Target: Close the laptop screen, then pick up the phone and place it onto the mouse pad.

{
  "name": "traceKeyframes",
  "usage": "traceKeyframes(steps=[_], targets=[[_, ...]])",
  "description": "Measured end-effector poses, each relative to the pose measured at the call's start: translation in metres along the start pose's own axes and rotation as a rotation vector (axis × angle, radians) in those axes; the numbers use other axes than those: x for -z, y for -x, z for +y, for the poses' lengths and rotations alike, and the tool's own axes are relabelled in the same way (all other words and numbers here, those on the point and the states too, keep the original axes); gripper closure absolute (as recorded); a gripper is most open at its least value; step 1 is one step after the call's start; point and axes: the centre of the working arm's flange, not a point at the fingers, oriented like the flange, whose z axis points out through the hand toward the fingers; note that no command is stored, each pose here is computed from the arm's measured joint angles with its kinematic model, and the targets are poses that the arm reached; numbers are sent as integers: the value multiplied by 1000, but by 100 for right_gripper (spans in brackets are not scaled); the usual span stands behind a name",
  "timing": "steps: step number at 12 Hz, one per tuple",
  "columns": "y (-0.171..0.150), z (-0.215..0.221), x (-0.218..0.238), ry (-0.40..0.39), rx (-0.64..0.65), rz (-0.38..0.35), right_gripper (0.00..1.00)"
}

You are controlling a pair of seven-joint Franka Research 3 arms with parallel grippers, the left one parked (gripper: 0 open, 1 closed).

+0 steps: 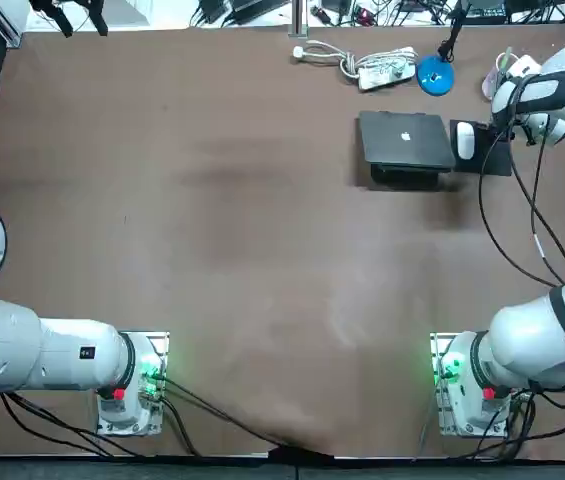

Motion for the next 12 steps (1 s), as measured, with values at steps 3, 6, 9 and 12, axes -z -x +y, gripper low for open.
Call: traceKeyframes(steps=[3,6,9,12], targets=[[2,4,10,-72,-9,23,0],[7,24,37,-159,-76,54,0],[4,53,75,-261,-194,77,0],[-1,75,105,-318,-332,72,0]])
